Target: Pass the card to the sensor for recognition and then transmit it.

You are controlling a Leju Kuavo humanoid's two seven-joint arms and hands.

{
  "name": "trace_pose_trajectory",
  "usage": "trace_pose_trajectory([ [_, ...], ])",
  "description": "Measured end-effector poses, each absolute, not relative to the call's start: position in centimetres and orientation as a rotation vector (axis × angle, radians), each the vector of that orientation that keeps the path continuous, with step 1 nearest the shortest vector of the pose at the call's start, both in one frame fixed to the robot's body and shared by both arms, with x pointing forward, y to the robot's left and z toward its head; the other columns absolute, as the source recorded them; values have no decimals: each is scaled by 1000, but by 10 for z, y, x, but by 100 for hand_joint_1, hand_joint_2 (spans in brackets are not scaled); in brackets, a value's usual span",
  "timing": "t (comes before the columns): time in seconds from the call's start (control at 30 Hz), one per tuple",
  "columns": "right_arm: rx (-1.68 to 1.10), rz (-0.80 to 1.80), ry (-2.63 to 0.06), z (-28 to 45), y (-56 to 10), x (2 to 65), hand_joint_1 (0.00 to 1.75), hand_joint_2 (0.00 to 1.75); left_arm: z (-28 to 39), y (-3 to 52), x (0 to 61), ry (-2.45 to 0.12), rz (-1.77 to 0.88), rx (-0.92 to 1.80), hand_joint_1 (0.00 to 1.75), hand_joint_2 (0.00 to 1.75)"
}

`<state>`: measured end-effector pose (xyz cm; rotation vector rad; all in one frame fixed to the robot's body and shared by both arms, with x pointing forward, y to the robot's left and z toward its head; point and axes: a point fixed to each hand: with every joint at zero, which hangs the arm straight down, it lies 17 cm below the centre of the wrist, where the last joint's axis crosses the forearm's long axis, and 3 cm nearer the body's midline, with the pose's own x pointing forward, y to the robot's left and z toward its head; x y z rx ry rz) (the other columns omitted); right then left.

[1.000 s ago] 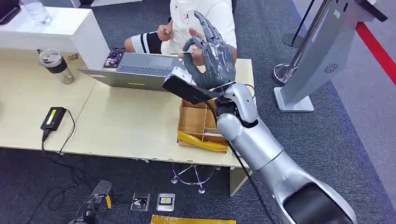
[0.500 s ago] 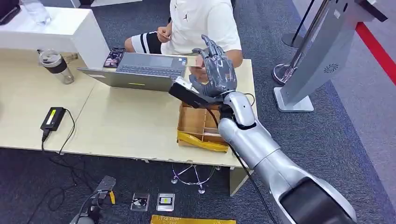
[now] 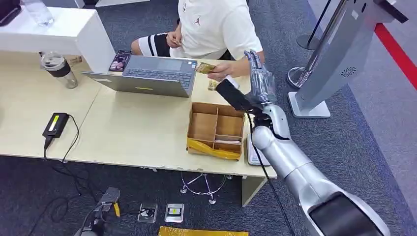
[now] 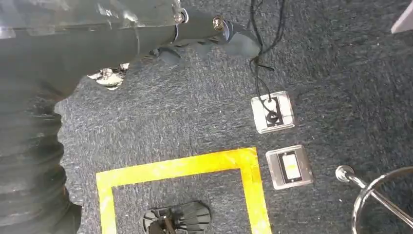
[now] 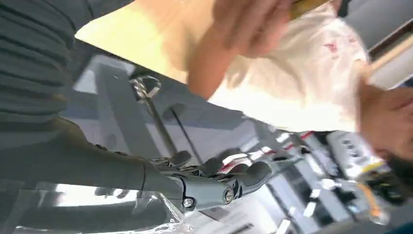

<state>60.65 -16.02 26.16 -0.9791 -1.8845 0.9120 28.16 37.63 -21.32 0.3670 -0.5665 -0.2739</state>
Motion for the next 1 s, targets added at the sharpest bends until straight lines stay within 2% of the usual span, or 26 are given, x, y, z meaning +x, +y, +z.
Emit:
trace_pose_trajectory([
  [0.17,-1011,664,-1760,235,-267,605,0,175,-220,384,265,-544,-254,372,0,175],
  [0.33,-1115,393,-1694,223,-401,580,0,175,-227,395,243,-514,-241,382,0,175],
  [0.57,-1222,163,-1602,194,-519,527,0,175,-229,399,235,-500,-240,392,0,175],
  [0.7,-1205,56,-1478,140,-563,489,0,175,-231,400,231,-493,-236,394,0,175],
  [1.0,-1144,-92,-1288,60,-591,436,0,175,-232,400,227,-488,-230,393,0,175],
])
